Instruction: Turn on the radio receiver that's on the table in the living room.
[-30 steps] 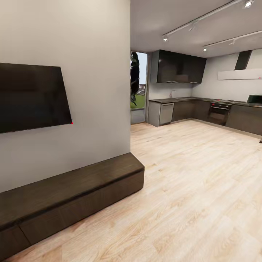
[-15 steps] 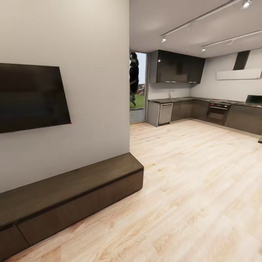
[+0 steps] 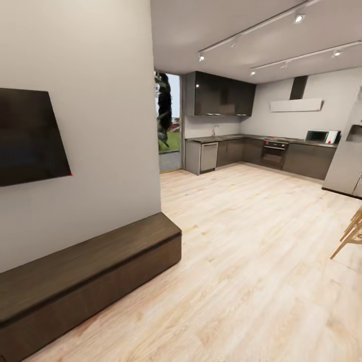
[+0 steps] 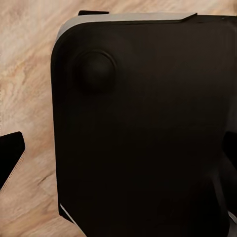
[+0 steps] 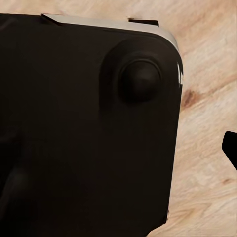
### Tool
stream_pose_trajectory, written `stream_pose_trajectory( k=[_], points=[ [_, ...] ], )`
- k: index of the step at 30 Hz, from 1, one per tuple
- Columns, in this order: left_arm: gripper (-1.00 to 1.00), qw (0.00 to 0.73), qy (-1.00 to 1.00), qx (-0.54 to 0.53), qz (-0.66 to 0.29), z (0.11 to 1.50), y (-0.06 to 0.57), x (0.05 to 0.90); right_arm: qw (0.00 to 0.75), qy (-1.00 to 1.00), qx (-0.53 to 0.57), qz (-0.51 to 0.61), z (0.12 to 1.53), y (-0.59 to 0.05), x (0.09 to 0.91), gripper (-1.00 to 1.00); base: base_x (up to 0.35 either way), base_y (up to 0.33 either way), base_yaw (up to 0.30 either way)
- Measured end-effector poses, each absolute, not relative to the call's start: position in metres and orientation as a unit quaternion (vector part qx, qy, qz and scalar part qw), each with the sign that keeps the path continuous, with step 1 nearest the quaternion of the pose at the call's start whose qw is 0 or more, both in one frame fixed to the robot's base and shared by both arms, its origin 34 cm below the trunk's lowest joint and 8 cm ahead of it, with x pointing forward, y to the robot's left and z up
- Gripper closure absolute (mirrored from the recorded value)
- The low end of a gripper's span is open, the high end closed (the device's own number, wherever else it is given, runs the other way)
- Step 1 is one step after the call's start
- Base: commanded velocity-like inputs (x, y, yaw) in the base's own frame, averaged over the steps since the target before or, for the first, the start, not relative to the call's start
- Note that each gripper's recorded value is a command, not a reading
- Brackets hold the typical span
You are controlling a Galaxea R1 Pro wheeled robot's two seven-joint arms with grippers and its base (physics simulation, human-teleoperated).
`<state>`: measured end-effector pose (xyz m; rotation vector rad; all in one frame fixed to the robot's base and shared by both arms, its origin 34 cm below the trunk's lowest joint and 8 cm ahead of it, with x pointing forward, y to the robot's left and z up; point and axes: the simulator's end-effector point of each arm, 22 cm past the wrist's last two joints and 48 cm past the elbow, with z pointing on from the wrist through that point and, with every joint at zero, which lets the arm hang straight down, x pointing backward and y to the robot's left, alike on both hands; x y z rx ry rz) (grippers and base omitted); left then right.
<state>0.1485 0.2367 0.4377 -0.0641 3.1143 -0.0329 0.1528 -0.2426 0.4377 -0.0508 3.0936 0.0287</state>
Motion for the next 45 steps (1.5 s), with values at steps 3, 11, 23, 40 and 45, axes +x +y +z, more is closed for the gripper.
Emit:
stream_pose_trajectory(
  k=[3, 11, 23, 40, 45],
  points=[
    [-1.00, 0.014, 1.000, -0.021, -0.011, 0.4377, 0.2366, 0.1492, 0.025, 1.000, -0.016, 0.009, 0.4377, -0.2427, 0.1536, -1.00, 0.000, 0.000, -0.277],
    [-1.00, 0.016, 1.000, -0.020, -0.011, 0.4378, 0.2362, 0.1509, 0.026, 0.996, -0.080, 0.012, 0.4378, -0.2403, 0.1543, -1.00, 0.000, 0.000, -0.277],
    [-1.00, 0.019, 1.000, -0.021, -0.011, 0.4378, 0.2362, 0.1527, 0.029, 0.996, -0.080, 0.012, 0.4379, -0.2403, 0.1566, -1.00, 0.000, 0.000, -0.277],
    [-1.00, 0.022, 0.999, -0.021, -0.011, 0.4380, 0.2365, 0.1555, 0.032, 0.996, -0.080, 0.012, 0.4380, -0.2400, 0.1591, -1.00, 0.000, 0.000, -0.277],
    [-1.00, 0.023, 0.999, -0.021, -0.011, 0.4380, 0.2368, 0.1563, 0.033, 0.996, -0.080, 0.012, 0.4380, -0.2402, 0.1599, -1.00, 0.000, 0.000, -0.277]
  ],
)
